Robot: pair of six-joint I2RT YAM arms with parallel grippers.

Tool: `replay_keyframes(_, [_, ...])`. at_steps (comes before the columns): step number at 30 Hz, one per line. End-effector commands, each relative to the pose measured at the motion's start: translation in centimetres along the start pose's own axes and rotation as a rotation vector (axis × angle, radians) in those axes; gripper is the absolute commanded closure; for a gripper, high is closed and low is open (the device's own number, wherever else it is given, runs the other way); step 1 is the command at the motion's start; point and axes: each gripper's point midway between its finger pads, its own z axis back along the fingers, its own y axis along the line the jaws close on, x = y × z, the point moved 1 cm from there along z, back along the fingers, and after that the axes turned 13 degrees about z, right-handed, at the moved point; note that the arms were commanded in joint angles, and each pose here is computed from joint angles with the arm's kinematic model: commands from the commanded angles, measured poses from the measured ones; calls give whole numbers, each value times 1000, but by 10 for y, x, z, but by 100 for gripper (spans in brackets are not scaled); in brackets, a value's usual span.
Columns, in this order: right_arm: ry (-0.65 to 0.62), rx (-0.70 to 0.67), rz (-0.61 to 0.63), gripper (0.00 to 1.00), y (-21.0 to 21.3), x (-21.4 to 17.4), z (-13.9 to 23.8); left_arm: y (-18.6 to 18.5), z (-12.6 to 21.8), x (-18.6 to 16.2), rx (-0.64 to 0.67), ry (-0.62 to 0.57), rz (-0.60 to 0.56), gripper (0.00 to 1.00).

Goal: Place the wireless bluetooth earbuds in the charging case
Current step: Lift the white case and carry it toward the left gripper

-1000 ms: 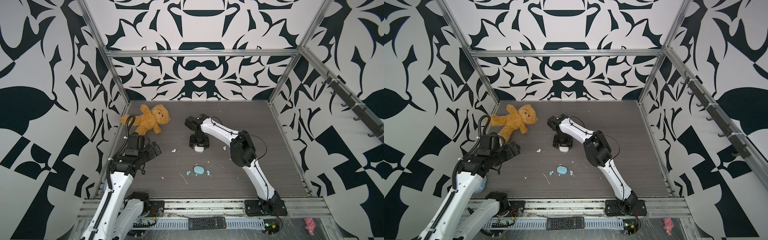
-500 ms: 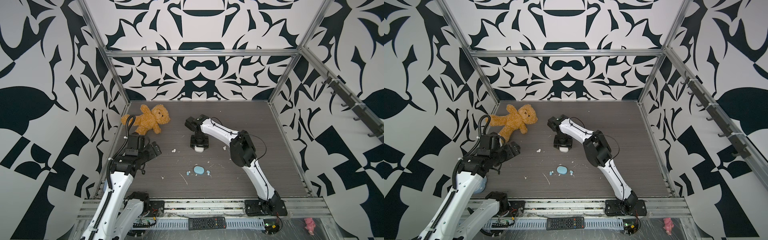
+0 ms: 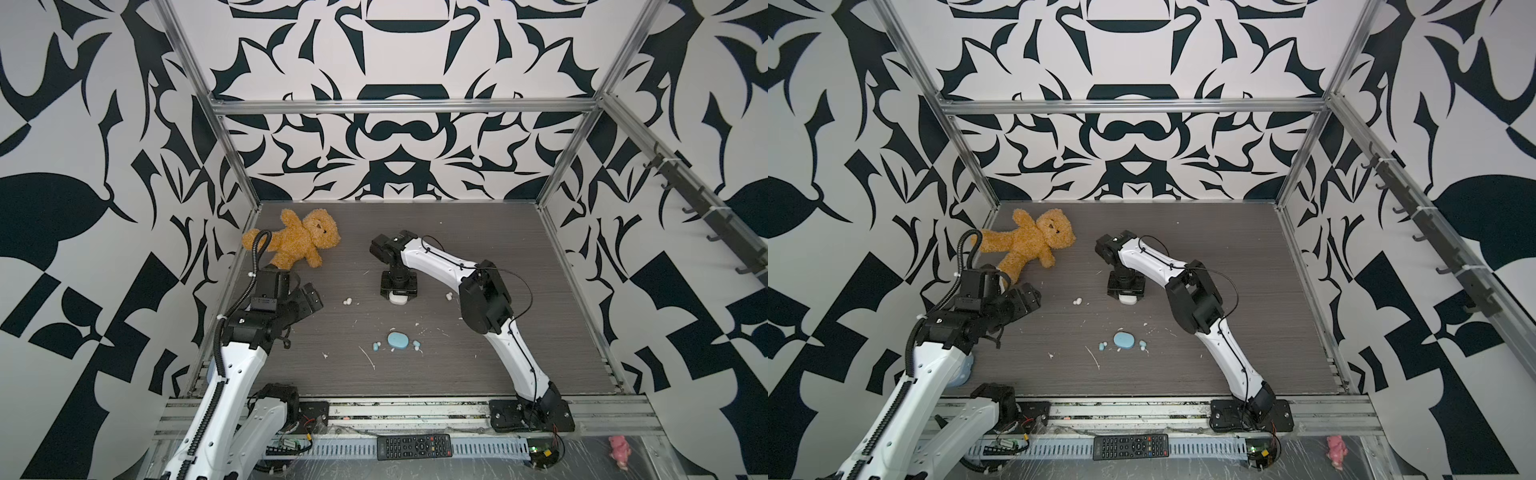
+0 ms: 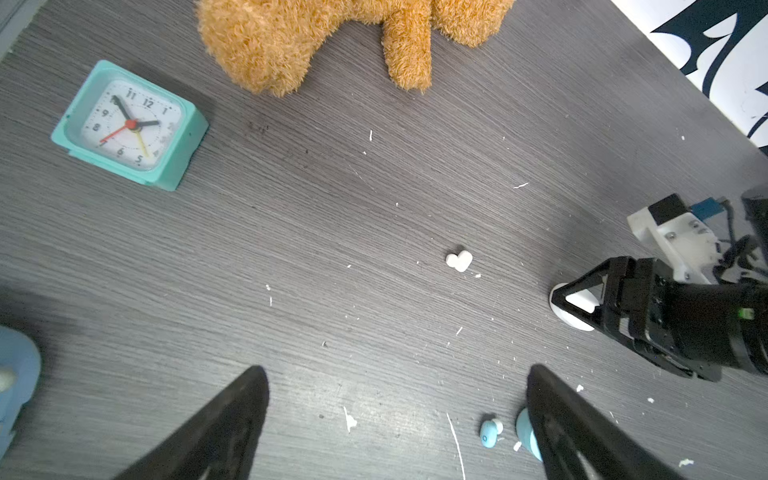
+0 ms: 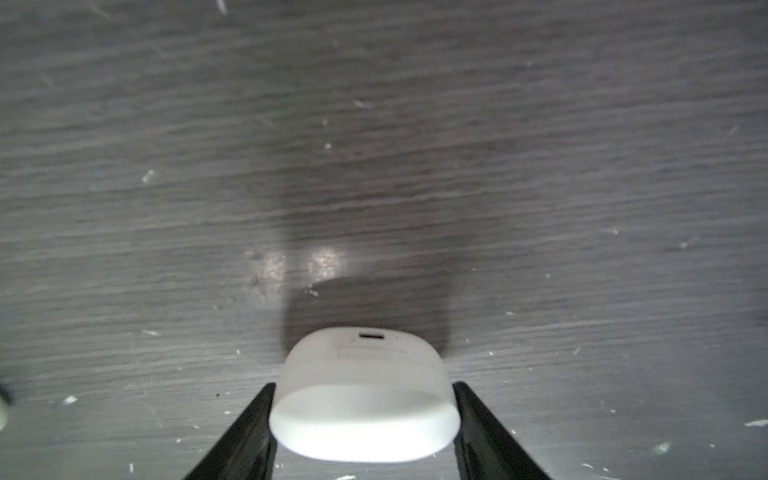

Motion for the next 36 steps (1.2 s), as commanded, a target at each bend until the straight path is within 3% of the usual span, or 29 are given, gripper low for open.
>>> replay_keyframes(1, [2,-23,-8,33,-5,-3,0,0,4,-3,9,20,16,1])
replay_keyframes(10, [-7,-24,-7,38,-6,-2,2,0,4,-2,12,20,15,1])
replay_keyframes(15, [-22,-29,-5,49,-8,-1,7,1,3,-2,15,21,15,1])
replay_keyframes(18, [-28,-29,1,65,-8,-1,9,1,3,-3,16,24,13,1])
replay_keyframes(19, [-32,-26,4,77,-8,0,10,0,3,-2,15,22,11,1])
replay_keyframes(20, [-37,-22,11,98,-8,0,12,0,3,-3,10,26,6,1])
replay_keyframes(27, [-134,14,69,100,-7,5,50,-26,12,-8,-182,13,-101,1])
replay_keyframes(33, [-272,127,155,100,-3,6,97,-42,28,-7,-308,-114,-230,1])
replay_keyframes(36, [-309,216,207,100,-1,2,116,-51,40,-5,-357,-187,-350,1])
